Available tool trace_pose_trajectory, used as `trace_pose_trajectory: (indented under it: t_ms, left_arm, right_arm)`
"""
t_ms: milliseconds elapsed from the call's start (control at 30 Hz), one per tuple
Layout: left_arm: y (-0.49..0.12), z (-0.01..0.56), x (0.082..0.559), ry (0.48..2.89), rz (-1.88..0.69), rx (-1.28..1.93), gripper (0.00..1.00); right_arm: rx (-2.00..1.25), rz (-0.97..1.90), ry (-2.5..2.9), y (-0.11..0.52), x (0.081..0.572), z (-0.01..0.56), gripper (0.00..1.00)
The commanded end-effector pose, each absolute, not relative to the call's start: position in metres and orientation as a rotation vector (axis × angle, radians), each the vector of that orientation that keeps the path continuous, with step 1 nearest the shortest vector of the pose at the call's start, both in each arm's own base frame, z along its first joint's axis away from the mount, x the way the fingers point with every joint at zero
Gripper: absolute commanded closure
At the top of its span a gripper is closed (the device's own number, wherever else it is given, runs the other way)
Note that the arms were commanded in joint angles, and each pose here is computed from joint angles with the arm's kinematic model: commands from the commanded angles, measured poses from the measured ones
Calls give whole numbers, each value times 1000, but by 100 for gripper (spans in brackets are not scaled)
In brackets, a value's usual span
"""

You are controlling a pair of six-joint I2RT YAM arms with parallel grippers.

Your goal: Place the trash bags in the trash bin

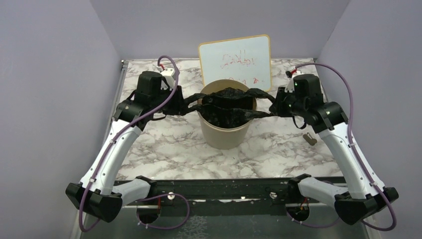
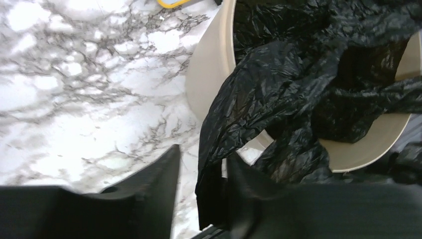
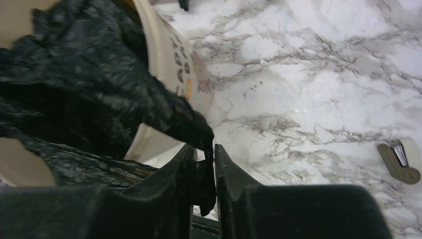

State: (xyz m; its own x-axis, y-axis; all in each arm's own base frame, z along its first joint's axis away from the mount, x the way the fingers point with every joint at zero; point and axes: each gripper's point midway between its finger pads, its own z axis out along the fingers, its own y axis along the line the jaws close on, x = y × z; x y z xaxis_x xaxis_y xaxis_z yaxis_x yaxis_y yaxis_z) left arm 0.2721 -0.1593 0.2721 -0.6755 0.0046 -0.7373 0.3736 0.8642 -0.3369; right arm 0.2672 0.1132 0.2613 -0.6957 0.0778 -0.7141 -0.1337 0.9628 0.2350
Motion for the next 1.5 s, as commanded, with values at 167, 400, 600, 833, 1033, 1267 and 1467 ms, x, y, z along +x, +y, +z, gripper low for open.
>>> trace_pose_trajectory:
  t_ms: [167, 400, 600, 833, 1033, 1267, 1467]
  left_arm:
    - [-156, 355, 270, 2015, -567, 435, 22]
    - [-138, 385, 274, 1942, -432, 456, 1]
    - [-174, 393, 277, 1852, -568, 739, 1]
    - [-203, 381, 282, 1784, -687, 970, 2]
    - [-209, 362, 293, 1832, -647, 1006, 4]
    - [-217, 338, 295, 1914, -616, 1050, 17]
    - [-220, 330, 293, 1930, -596, 1071, 33]
  right_arm:
    - [-197, 409, 2057, 120, 269, 340, 56]
    - [-246, 292, 1948, 106, 276, 370, 34]
    - [-629, 516, 1630, 162, 266, 388, 23]
    - [-865, 479, 1561, 178, 277, 360, 26]
    - [-1021, 278, 1546, 164, 293, 335, 37]
    - [-1124, 326, 1459, 180, 287, 329, 40]
    - [-1165, 260, 1359, 181, 294, 334, 43]
